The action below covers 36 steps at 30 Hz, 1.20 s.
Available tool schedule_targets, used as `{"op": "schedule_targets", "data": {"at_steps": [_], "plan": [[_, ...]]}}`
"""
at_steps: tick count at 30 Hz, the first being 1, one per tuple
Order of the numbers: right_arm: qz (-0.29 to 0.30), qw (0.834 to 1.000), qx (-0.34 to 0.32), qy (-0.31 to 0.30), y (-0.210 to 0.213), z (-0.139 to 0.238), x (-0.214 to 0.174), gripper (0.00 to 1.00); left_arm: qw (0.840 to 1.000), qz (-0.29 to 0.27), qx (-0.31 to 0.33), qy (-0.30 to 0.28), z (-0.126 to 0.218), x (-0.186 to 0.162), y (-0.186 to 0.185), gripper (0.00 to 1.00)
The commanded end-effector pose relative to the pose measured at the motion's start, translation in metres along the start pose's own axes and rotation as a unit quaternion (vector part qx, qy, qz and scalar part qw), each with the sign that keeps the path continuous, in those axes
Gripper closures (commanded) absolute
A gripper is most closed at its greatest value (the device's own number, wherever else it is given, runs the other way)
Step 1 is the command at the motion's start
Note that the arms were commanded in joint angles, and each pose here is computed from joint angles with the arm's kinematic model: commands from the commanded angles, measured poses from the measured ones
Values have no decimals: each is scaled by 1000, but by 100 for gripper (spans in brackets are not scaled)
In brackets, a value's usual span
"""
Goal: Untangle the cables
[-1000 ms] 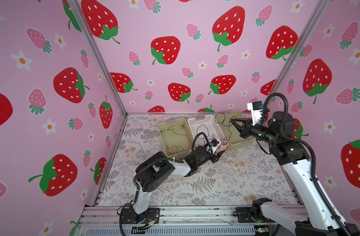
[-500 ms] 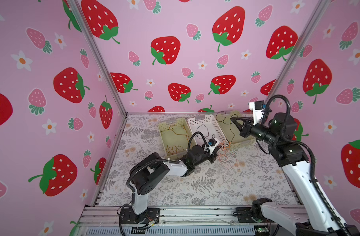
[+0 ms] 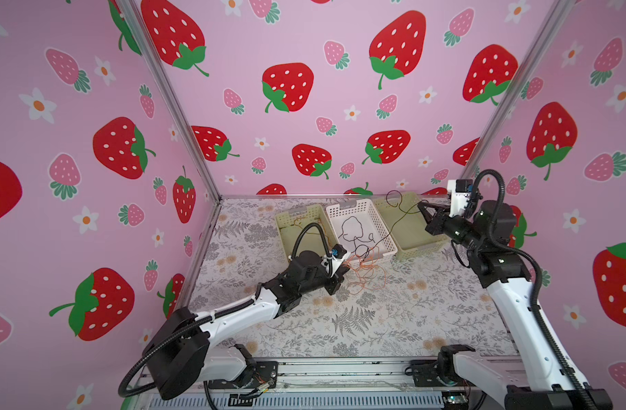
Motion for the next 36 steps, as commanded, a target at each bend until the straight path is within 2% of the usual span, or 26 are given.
{"op": "schedule_targets", "data": {"at_steps": [1,9,16,31,36], "plan": [[-12,1000,-13,-9,-11,0,-9,100,994,31,55,94,20,-50,23,100],[-32,997,-63,30,-45,-4,-56,100,976,72,149,144,53,-77,58,100],[-41,992,-111,54,-80,7,-83,100,959,89,198,183,70,-89,71,100],[-61,968,-219,102,-154,37,-125,100,943,108,253,189,82,-91,94,100],[-72,963,-231,118,-163,38,-139,100,936,109,273,193,87,-92,102,100]]}}
Point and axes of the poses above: each gripper's point midway between its finger pads, its own z axis back along the fingers, its own y axis along the line the jaws close on, x = y × z, the point moved 3 cm from there along z, back along the fingers, and after that the axes turned 9 degrees about z, right-handed, at the moved point
